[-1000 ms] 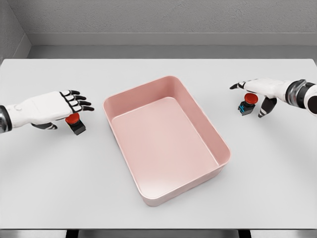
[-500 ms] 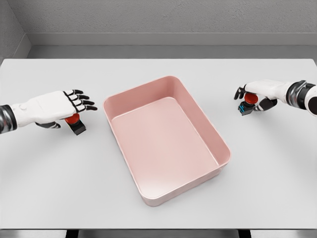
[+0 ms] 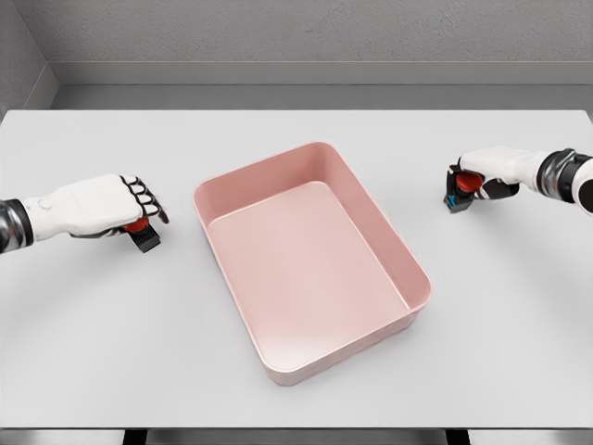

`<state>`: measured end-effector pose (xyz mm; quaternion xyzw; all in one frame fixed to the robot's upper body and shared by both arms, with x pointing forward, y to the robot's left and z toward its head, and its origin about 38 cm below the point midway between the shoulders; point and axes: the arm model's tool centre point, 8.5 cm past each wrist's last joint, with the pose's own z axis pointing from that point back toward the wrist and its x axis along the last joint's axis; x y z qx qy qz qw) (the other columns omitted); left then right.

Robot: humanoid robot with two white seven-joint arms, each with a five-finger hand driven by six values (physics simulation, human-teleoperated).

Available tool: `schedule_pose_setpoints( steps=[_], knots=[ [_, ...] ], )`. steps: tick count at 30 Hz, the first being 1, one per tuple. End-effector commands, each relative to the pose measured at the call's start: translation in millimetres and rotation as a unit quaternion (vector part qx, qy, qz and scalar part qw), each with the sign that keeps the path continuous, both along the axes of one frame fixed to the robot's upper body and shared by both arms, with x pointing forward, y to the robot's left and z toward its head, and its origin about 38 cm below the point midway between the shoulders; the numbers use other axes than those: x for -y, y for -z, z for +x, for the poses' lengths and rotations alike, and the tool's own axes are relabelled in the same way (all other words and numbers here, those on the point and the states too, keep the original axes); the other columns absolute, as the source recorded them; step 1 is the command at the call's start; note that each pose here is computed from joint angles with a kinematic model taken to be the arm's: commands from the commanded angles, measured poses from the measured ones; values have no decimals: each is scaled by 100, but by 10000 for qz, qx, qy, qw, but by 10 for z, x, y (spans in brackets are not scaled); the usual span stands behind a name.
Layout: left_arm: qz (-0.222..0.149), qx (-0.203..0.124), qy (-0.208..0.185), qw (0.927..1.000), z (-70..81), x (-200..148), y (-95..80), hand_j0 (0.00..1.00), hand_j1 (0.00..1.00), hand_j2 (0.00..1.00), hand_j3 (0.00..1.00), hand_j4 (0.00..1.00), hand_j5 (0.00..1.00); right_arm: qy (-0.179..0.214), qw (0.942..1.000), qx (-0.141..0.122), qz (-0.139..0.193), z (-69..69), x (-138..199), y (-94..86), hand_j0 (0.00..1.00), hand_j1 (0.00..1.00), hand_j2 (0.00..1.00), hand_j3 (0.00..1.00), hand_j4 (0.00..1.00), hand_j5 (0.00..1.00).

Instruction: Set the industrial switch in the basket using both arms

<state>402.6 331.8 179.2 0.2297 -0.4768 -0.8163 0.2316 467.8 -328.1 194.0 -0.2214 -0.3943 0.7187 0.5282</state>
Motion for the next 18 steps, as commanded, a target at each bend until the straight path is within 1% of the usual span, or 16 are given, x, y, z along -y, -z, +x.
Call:
schedule_pose_setpoints(
  steps=[1,4,6,9,10,11,12,14,15,17,18],
  knots=[
    [41,-45,-22,10000,-3,-12,3,58,58,58,58,58,58,-36,10000,66,19,-7,-17,-55,45,45,45,45,45,45],
    [108,-89,-33,9999,-5,-18,15,53,53,53,53,53,53,-18,9999,131,23,-7,13,-118,45,45,45,45,45,45],
    [95,-85,-28,9999,-4,-12,16,44,44,44,44,44,44,41,9996,268,62,8,70,-234,45,45,45,45,45,45],
    [94,-96,-37,9999,-9,-23,16,36,36,36,36,36,36,-107,9990,424,75,-34,3,-362,45,45,45,45,45,45],
    [104,-93,-32,9999,-7,-21,16,34,34,34,34,34,34,-93,9985,536,117,-33,26,-456,45,45,45,45,45,45],
    [94,-88,-36,9999,-6,-22,10,32,32,32,32,32,32,-92,9980,613,156,-32,26,-514,45,45,45,45,45,45],
    [93,-85,-29,9999,-7,-18,8,28,28,28,28,28,28,-141,9976,651,160,-42,-2,-545,45,45,45,45,45,45],
    [86,-80,-29,9999,-4,-17,1,27,27,27,27,27,27,-264,9963,792,189,-78,-67,-654,45,45,45,45,45,45],
    [76,-68,-32,9999,1,-18,-11,26,26,26,26,26,26,-302,9950,916,248,-96,-84,-753,45,45,45,45,45,45],
    [64,-29,-41,10000,13,-22,-38,26,26,26,26,26,26,-461,9926,1089,281,-156,-141,-878,45,45,45,45,45,45],
    [49,9,-54,10000,27,-31,-74,26,26,26,26,26,26,-589,9912,1155,264,-213,-204,-927,45,45,45,45,45,45]
  ],
)
